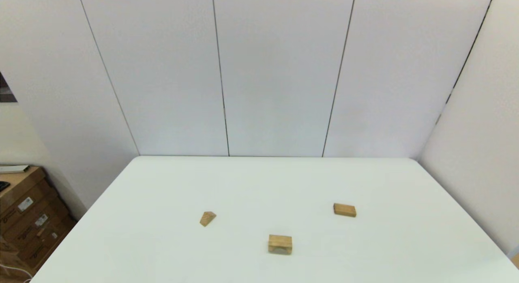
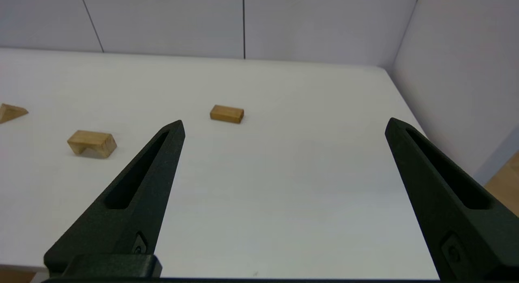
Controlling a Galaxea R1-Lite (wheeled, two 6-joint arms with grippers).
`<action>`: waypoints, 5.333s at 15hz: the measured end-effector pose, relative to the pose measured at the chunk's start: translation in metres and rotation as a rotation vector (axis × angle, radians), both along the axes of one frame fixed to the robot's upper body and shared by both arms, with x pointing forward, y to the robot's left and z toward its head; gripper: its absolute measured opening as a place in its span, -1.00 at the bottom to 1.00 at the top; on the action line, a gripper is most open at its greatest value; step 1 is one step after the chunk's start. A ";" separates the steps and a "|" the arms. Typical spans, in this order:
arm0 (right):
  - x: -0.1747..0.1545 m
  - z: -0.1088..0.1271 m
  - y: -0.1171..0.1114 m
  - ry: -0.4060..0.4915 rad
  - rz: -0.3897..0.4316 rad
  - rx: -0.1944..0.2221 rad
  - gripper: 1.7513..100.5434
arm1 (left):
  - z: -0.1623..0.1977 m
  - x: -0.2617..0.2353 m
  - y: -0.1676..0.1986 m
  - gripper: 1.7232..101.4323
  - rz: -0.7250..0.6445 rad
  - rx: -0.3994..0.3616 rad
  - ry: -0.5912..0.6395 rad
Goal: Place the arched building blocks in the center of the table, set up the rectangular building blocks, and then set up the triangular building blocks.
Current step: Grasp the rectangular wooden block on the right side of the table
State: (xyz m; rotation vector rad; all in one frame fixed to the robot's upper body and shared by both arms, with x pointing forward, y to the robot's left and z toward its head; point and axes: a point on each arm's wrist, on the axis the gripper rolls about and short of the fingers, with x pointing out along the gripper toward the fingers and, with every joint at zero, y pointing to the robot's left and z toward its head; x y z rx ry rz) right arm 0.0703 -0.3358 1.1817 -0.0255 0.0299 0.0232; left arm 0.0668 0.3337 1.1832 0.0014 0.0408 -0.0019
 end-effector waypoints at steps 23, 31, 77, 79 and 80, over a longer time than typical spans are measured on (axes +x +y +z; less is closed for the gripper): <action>0.293 0.089 0.044 0.783 0.169 0.012 0.95 | 0.000 0.000 0.000 0.93 0.000 0.000 0.000; 0.366 0.036 0.054 0.991 0.323 -0.174 0.95 | 0.000 0.000 0.000 0.93 0.000 0.001 0.001; 0.455 -0.062 0.073 1.129 0.853 -0.958 0.95 | 0.000 0.000 0.000 0.93 0.000 0.000 0.000; 0.456 -0.064 0.074 1.130 0.853 -0.957 0.95 | 0.000 0.000 0.000 0.93 0.000 0.000 0.000; 0.457 -0.065 0.073 1.130 0.852 -0.957 0.95 | 0.000 0.000 0.000 0.93 0.000 0.000 0.000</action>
